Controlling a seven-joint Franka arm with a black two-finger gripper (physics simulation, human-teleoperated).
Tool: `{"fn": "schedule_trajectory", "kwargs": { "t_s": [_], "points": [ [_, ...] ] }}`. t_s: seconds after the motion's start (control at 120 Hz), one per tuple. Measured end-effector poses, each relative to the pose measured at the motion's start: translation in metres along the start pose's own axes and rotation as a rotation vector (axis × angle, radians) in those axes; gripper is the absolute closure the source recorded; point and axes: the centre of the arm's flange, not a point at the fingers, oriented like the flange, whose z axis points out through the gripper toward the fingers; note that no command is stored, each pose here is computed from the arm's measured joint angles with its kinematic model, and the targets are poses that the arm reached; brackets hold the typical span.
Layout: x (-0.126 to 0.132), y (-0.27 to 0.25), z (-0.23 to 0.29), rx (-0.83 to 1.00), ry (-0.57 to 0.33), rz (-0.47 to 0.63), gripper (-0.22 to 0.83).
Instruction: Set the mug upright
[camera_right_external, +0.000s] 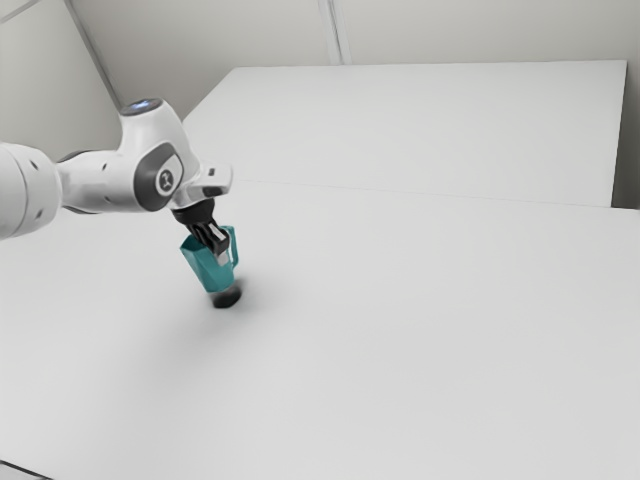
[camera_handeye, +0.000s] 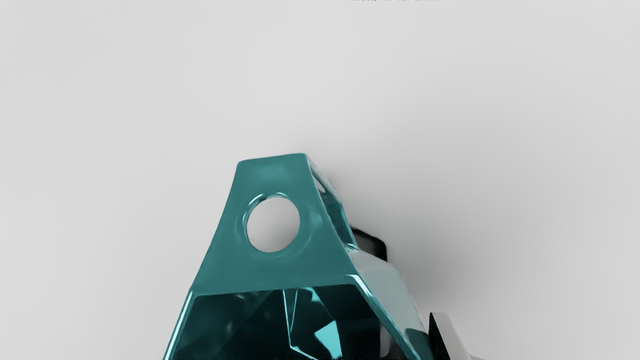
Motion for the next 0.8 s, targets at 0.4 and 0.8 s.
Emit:
{"fn": "schedule_trajectory", "kwargs": {
  "t_s": [0.4,0.8],
  "points": [
    [0.000,-0.004,0.033,0.062,0.006,-0.199,0.78],
    [0.001,-0.002,0.034,0.070,0.027,-0.327,0.21]
  ]
}}
